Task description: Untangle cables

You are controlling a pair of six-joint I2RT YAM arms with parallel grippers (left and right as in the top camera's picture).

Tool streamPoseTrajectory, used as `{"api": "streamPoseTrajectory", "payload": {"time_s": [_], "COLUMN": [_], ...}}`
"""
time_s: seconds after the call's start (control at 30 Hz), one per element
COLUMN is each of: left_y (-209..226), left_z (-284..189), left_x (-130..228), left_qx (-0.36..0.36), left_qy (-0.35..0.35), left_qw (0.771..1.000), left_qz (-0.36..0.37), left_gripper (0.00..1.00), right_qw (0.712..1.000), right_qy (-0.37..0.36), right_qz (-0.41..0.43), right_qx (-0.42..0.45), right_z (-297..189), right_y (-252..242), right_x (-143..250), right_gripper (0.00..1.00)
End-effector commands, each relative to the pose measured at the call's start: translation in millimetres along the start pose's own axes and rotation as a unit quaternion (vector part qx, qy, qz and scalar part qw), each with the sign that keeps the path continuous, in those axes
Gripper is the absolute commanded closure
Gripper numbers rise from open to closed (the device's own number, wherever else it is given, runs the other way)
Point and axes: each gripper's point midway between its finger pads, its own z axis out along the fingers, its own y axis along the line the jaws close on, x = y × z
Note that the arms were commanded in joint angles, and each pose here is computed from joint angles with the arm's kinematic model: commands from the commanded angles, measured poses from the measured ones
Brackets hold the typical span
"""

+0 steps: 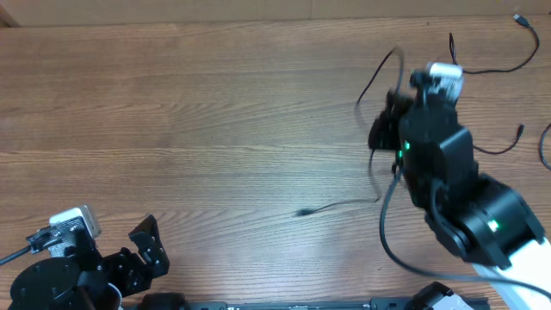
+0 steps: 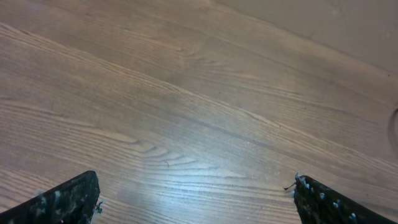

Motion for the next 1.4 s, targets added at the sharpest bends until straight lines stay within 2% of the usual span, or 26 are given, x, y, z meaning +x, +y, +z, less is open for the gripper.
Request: {"api": "streamPoseTrajectory", "payload": {"time_s": [0.0, 0.13, 0.17, 0.2, 0.27, 0.47, 0.57, 0.7, 0.83, 0.97, 1.1, 1.23, 1.37], "left_y": [-1, -1, -1, -1, -1, -1, -1, -1, -1, -1, -1, -1, -1], "left_z": [0, 0, 0, 0, 0, 0, 0, 0, 0, 0, 0, 0, 0], "left_x": [2, 2, 2, 2, 2, 2, 2, 2, 2, 2, 2, 2, 2], "left_qx": [0.005, 0.005, 0.005, 0.005, 0.005, 0.005, 0.005, 0.005, 0.005, 0.005, 0.005, 0.005, 0.005], "left_qy": [0.0, 0.0, 0.0, 0.0, 0.0, 0.0, 0.0, 0.0, 0.0, 0.0, 0.0, 0.0, 0.0], "left_qw": [1.0, 1.0, 1.0, 1.0, 1.0, 1.0, 1.0, 1.0, 1.0, 1.0, 1.0, 1.0, 1.0], "left_qz": [-0.01, -0.01, -0.01, -0.01, -0.01, -0.01, -0.01, -0.01, -0.01, -0.01, -0.01, -0.01, -0.01], "left_gripper": [0.0, 0.0, 0.01, 0.01, 0.01, 0.0, 0.0, 0.0, 0.0, 0.01, 0.0, 0.0, 0.0], "right_qw": [0.986, 0.966, 0.959, 0.957, 0.96, 0.981, 0.98, 0.976, 0.967, 0.965, 0.976, 0.991, 0.995], "right_qy": [-0.085, -0.193, -0.232, -0.24, -0.225, -0.066, -0.058, -0.136, -0.19, -0.208, -0.154, -0.041, 0.037], "right_qz": [-0.08, -0.099, -0.131, -0.144, -0.163, -0.162, -0.167, -0.162, -0.157, -0.157, -0.155, -0.124, -0.091], "right_qx": [0.118, 0.141, 0.1, 0.076, 0.024, -0.081, -0.091, -0.051, -0.056, -0.04, -0.013, 0.012, 0.028], "right_z": [31, 75, 102, 117, 150, 230, 239, 227, 211, 211, 244, 293, 326], "right_y": [-39, -63, -64, -65, -66, -58, -43, -36, -27, -42, -76, -118, -145], "right_x": [-48, -112, -131, -133, -120, -17, -4, -49, -94, -108, -77, -3, 60], "right_gripper": [0.96, 0.96, 0.96, 0.96, 0.96, 0.96, 0.96, 0.96, 0.96, 0.96, 0.96, 0.96, 0.96]}}
